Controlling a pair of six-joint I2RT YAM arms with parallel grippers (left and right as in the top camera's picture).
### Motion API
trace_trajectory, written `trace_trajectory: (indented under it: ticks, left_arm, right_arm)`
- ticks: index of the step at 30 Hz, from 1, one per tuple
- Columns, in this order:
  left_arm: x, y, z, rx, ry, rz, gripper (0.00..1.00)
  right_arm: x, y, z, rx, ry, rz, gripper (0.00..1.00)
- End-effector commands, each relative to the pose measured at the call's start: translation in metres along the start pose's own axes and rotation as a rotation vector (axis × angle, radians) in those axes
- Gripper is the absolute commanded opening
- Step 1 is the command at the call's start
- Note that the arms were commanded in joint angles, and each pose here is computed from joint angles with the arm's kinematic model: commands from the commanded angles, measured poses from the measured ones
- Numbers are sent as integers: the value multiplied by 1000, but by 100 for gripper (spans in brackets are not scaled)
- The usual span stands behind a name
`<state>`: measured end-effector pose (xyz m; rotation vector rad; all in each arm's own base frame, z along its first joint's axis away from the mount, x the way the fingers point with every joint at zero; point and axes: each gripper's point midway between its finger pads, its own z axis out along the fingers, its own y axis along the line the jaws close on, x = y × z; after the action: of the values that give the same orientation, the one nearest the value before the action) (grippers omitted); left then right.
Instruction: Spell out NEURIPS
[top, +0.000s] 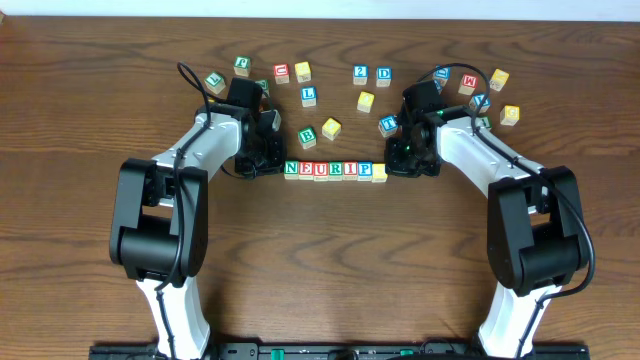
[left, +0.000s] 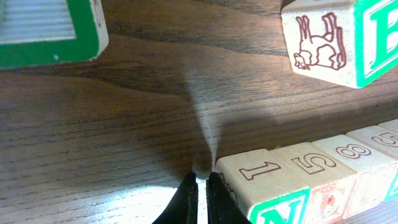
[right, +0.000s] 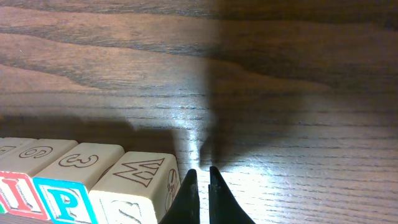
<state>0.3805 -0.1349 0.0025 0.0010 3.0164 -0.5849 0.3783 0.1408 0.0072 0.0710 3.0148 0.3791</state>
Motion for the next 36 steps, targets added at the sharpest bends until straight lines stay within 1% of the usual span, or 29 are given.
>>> trace_trajectory:
  ticks: [1, 5, 13, 22, 36]
  left_arm:
    - [7, -3, 5, 0, 24, 47, 7]
    - [9, -9, 7, 1, 29, 73, 8]
    - [10, -9, 7, 0, 34, 73, 8]
    - [20, -15, 9, -4, 68, 122, 7]
    - [30, -13, 9, -9, 109, 164, 7]
  right_arm:
    - [5, 0, 4, 11, 13, 8, 2]
    - [6, 3, 4, -6, 19, 5, 1]
    - [7, 8, 4, -32, 26, -6, 1]
    - [15, 14, 6, -27, 50, -36, 1]
    - [28, 8, 5, -1, 100, -30, 1]
